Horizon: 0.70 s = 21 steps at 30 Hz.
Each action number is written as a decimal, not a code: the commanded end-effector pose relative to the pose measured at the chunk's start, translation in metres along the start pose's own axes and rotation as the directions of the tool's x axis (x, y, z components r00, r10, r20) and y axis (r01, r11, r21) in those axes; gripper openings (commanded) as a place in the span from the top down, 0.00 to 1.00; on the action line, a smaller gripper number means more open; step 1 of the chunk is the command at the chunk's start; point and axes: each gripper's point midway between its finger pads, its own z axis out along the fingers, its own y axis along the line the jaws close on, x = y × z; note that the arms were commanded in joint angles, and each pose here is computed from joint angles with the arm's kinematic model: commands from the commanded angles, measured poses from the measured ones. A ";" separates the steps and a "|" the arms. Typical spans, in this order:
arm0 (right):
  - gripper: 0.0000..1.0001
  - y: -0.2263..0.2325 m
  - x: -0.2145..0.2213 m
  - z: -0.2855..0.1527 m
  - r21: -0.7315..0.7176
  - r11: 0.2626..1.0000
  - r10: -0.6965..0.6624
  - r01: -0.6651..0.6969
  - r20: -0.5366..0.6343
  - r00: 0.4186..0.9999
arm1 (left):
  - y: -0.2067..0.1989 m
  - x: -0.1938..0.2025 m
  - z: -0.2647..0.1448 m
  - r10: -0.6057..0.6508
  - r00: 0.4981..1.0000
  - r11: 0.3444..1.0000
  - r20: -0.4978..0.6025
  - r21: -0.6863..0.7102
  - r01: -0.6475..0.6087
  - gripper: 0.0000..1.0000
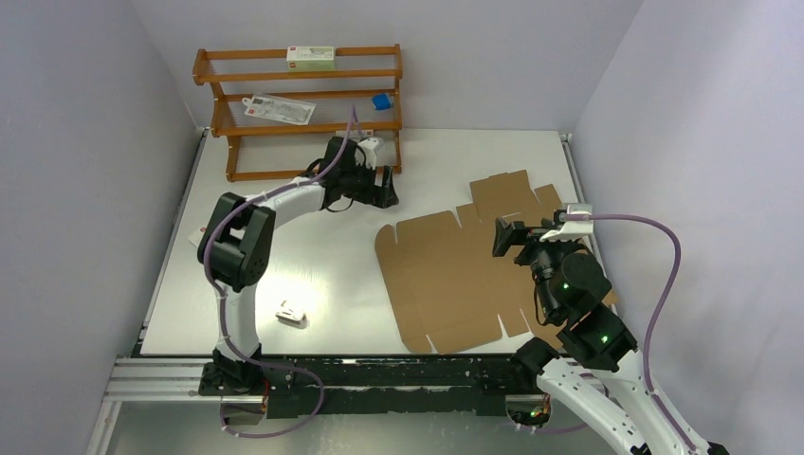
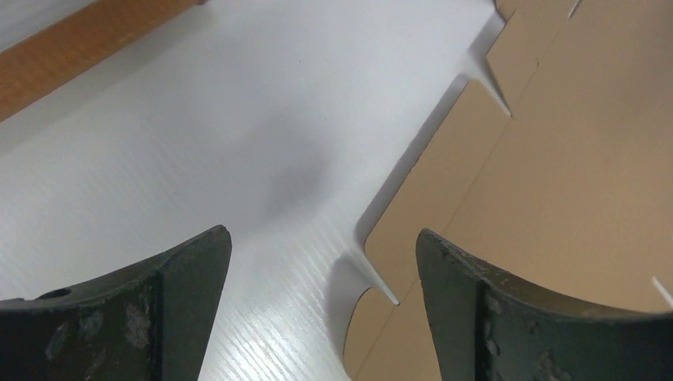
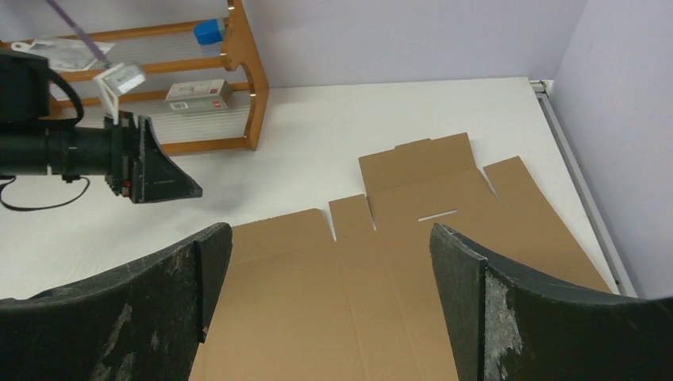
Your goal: Fold the paper box
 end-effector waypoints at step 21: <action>0.00 0.004 0.001 0.004 -0.011 1.000 -0.017 0.017 -0.009 1.000 | -0.042 0.077 0.055 0.200 0.927 0.931 -0.317 0.358 -0.078 0.44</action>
